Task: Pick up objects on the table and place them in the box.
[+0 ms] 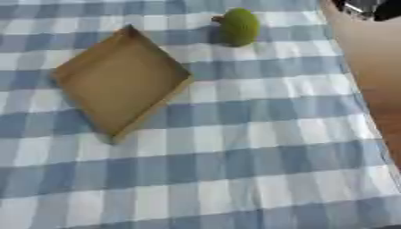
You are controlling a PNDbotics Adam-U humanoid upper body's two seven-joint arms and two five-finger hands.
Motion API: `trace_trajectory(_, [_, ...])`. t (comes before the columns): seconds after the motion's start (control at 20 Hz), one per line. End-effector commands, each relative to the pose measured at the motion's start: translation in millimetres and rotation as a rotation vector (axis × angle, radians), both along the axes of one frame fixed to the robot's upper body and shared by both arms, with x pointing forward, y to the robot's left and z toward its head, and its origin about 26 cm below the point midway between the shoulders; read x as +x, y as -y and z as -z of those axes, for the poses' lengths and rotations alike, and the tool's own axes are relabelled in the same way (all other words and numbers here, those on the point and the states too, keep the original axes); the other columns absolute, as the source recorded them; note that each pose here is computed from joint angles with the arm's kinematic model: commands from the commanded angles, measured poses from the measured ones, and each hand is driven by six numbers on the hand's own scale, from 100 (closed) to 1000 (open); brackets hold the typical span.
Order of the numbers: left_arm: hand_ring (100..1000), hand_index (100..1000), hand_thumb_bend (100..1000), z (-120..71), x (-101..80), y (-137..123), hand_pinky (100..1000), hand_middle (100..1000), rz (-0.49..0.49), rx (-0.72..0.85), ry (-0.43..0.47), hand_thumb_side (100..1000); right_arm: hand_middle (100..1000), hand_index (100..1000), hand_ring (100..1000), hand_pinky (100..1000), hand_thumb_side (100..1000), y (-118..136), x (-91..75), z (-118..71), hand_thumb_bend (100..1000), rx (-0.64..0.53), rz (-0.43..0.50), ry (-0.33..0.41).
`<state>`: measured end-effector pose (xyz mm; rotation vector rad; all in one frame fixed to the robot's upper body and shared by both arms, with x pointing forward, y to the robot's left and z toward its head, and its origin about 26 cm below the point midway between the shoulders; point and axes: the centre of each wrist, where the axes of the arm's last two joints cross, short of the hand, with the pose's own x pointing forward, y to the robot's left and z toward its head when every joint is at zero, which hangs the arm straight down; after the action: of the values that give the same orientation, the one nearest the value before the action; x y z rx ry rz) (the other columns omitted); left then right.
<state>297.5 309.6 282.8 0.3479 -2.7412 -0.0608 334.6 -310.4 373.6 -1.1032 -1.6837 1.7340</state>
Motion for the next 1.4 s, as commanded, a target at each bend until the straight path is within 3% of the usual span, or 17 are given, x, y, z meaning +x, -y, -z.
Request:
trace_trajectory(0.05, [791, 919, 358, -11.6, -4.8, -3, 788, 821, -0.013, 0.042, 0.051, 727, 764, 907, 954, 919, 731, 3, -14.7, -19.3, 109, 0.012, 0.010, 0.082])
trace_trajectory(0.35, [796, 925, 333, -11.7, -4.6, -2, 793, 826, 0.001, 0.064, 0.077, 736, 845, 961, 969, 927, 747, 0, -22.4, -25.0, 100, 0.038, 0.019, 0.089])
trace_trajectory(0.55, [796, 925, 332, -12.5, -4.5, -2, 792, 826, 0.004, 0.067, 0.082, 736, 864, 1000, 984, 934, 895, 0, -21.5, -25.6, 100, 0.033, 0.034, 0.067])
trace_trajectory(0.7, [795, 924, 331, -12.6, -4.5, -2, 791, 826, 0.003, 0.067, 0.084, 735, 874, 1000, 988, 936, 926, -1, -17.4, -25.0, 100, 0.009, 0.050, 0.039])
trace_trajectory(0.8, [795, 925, 332, -12.6, -4.4, -1, 790, 826, 0.002, 0.067, 0.084, 735, 878, 1000, 992, 938, 905, -2, -12.9, -24.9, 100, 0.002, 0.055, 0.026])
trace_trajectory(0.9, [796, 925, 331, -13.0, -4.3, -1, 791, 826, 0.004, 0.068, 0.085, 735, 887, 935, 1000, 953, 785, -5, -5.9, -25.0, 100, 0.005, 0.058, 0.017])
trace_trajectory(1.0, [795, 925, 330, -13.4, -4.1, 0, 790, 826, 0.008, 0.068, 0.085, 735, 885, 925, 1000, 959, 691, -9, 3.7, -24.8, 100, 0.030, 0.056, 0.007])
trace_trajectory(1.4, [795, 925, 323, -14.5, -3.6, 2, 789, 826, 0.020, 0.071, 0.082, 741, 883, 986, 1000, 956, 679, -31, 49.1, -15.4, 100, 0.051, 0.075, -0.111])
